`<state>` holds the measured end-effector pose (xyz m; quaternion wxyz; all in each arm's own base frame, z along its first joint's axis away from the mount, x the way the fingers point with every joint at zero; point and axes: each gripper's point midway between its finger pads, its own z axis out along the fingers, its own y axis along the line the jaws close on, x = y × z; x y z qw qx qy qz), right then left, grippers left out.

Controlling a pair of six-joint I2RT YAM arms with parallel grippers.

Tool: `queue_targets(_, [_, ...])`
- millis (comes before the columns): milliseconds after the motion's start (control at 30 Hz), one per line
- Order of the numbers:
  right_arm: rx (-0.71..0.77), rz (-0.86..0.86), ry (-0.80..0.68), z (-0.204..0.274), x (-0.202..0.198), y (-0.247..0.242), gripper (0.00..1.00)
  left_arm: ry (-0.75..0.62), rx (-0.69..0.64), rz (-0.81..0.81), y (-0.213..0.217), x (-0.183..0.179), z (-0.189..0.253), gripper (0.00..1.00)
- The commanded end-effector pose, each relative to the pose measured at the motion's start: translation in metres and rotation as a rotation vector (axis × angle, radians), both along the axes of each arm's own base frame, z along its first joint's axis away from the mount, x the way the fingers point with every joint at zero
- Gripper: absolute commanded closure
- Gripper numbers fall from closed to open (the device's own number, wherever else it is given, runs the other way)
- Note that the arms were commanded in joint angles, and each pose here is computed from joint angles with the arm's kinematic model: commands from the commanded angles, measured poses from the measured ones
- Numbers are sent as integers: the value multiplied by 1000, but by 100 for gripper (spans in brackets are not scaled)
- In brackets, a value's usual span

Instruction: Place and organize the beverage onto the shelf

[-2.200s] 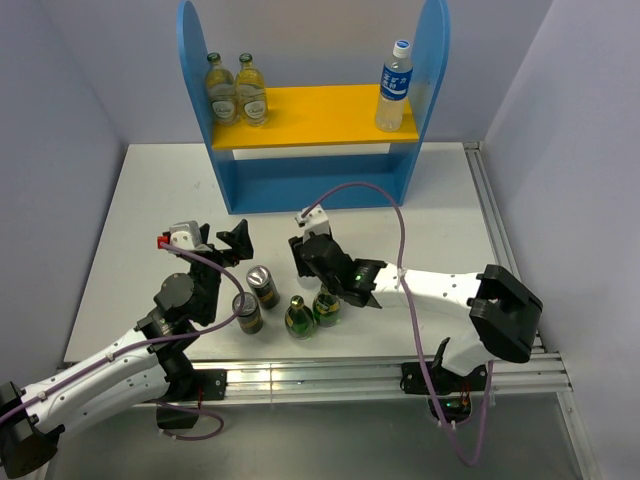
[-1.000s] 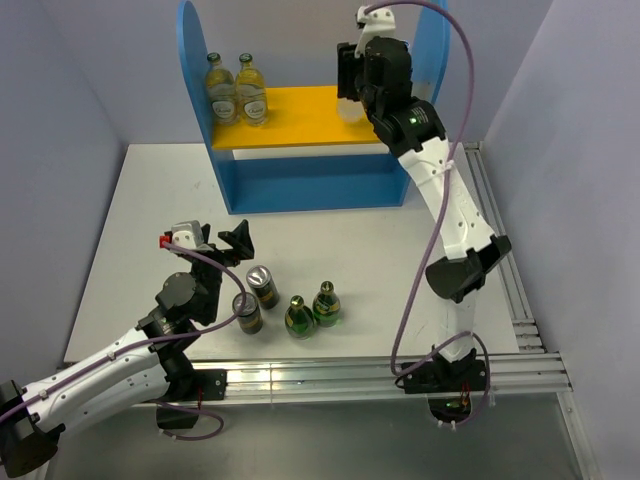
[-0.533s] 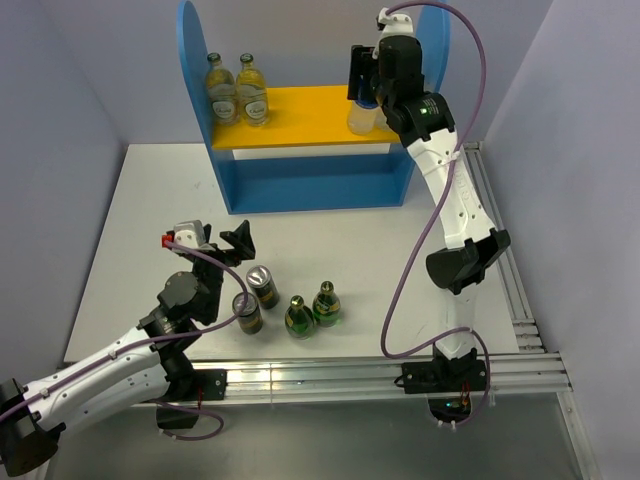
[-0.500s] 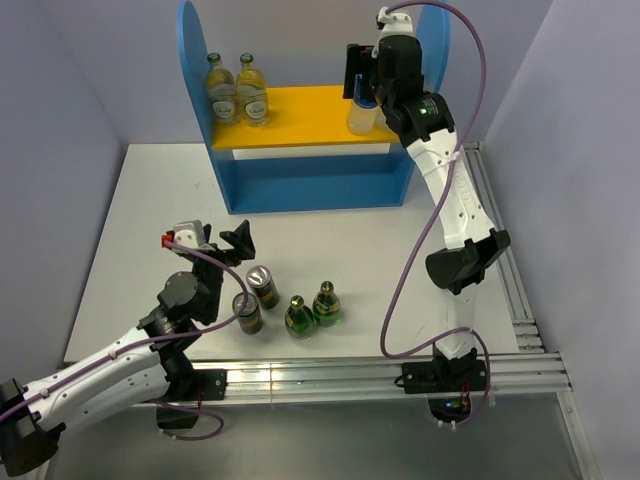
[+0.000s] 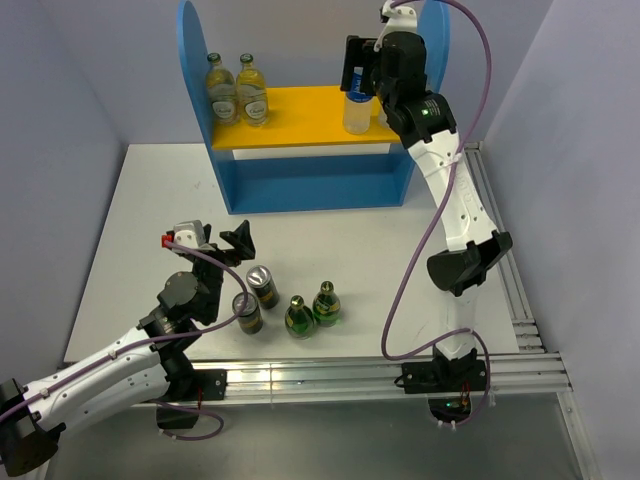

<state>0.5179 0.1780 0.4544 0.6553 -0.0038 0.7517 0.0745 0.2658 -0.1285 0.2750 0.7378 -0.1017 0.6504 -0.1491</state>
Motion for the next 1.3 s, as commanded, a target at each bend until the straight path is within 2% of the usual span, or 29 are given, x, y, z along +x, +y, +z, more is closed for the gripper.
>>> queue_targets(0, [49,-13,-109,47,-23,-11,0,-29,-44,-8,-1,-1,14,4])
queue_targets(100, [42,-31,-139,52,-40,-14,0,-30,-44,-7,0,-2,14,4])
queue_targets(300, [45,18,-188,45,-102,-11,0,-27,-41,-4,-1,-1,12,4])
queue_targets(367, [57,30,-174,36,-122,-14,0,-26,-38,-5,-1,0,12,4])
queue_targets(400, [42,50,-136,15,-128,-6,0,-26,-38,-5,-1,0,12,4])
queue_targets(467, [58,50,-148,14,-154,-12,0,-25,-38,-4,-2,0,12,4])
queue_targets(500, [41,88,-99,-20,-164,4,0,-24,-37,-7,-2,0,12,4])
queue_targets(567, [94,137,-112,-29,-197,5,0,-28,-41,-7,-2,0,13,4])
queue_targets(667, [140,245,-77,-91,-243,23,0,-27,-42,-7,-2,0,12,4])
queue_targets(700, [131,306,-39,-137,-261,39,0,-28,-42,-13,-3,0,11,4])
queue_targets(733, [174,341,-58,-139,-278,37,0,-26,-38,-19,-5,0,11,4])
queue_targets(833, [239,375,31,-188,-310,42,0,-21,-33,-16,-6,2,11,4])
queue_targets(867, [244,341,43,-197,-313,37,0,-17,-31,-13,-6,2,11,4])
queue_targets(1000, [259,383,100,-226,-336,44,0,-28,-38,-14,-4,0,11,4])
queue_targets(1267, [232,424,133,-238,-356,66,0,-22,-30,-8,-5,2,9,4])
